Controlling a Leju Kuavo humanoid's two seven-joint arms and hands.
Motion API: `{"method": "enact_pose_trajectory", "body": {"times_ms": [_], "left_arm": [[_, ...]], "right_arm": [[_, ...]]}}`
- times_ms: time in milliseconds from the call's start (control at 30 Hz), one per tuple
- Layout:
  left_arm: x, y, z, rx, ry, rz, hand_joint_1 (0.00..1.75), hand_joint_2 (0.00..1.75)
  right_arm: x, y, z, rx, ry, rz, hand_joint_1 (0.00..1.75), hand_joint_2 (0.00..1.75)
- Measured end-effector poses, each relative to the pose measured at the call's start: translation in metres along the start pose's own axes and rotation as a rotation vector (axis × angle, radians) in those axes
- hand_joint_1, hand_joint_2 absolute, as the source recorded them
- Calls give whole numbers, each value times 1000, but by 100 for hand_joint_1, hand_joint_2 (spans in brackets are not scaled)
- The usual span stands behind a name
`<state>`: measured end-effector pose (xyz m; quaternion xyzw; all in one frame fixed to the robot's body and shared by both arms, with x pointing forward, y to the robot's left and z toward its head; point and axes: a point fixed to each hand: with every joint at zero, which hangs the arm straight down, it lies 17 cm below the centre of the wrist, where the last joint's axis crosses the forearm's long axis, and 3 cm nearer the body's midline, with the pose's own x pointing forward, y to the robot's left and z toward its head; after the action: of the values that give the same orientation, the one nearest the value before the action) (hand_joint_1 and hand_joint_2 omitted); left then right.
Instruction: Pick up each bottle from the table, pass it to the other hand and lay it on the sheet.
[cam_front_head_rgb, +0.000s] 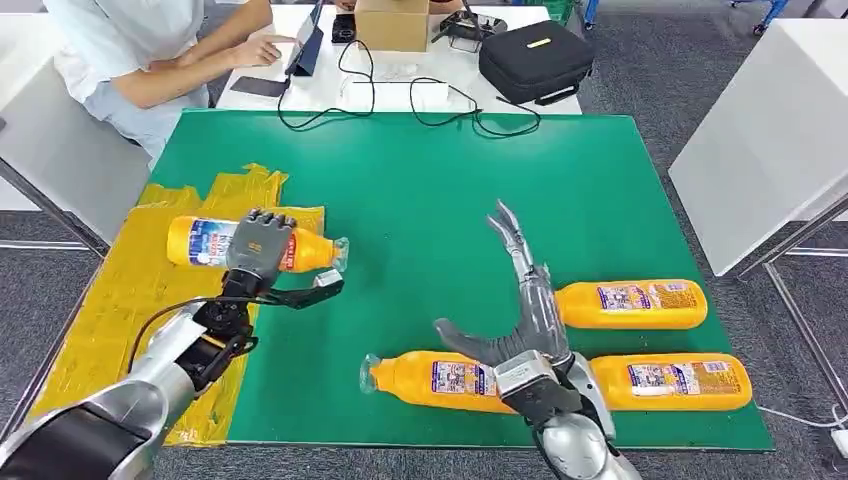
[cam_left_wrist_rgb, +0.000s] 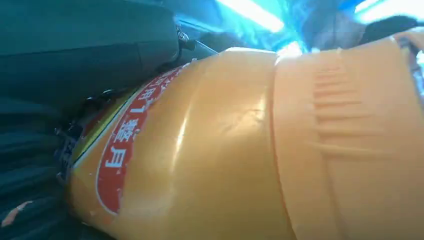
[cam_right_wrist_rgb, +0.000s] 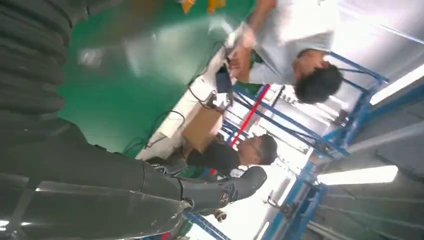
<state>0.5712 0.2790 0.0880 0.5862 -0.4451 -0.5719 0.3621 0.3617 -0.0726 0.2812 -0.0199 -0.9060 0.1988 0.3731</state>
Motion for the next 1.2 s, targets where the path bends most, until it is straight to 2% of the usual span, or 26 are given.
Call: {"method": "enact_pose_trajectory", "body": {"times_ms": [33,300,333,433,500,667,867,1000,1100,1200], "left_arm": [[-6,-6,1,-20,16,-10,0,175],[-39,-27,7,-104,146,-30,0,175],[-42,-28,7,-106,155,-27,0,0],[-47,-30,9,-109,172,12,0,0],[-42,-33,10,-108,161,87,0,0],[-25,-37,15,-119,135,271,0,0],[-9,-24,13,-80,117,494,0,0],[14,-5,13,-49,66,751,0,0],[21,5,16,-43,83,902,0,0],[32,23,20,-20,69,1149,0,0]], "right_arm": [[-3,6,1,31,13,18,0,175],[-37,54,24,315,141,206,0,175],[-42,62,30,366,158,230,0,175],[-60,83,56,522,197,312,0,175],[-70,90,69,580,215,344,0,175],[-93,90,92,659,267,413,0,175],[-117,81,128,759,317,499,0,175],[-134,68,169,865,345,551,0,175],[-146,51,209,923,398,590,0,175],[-155,38,236,950,441,639,0,175]]}}
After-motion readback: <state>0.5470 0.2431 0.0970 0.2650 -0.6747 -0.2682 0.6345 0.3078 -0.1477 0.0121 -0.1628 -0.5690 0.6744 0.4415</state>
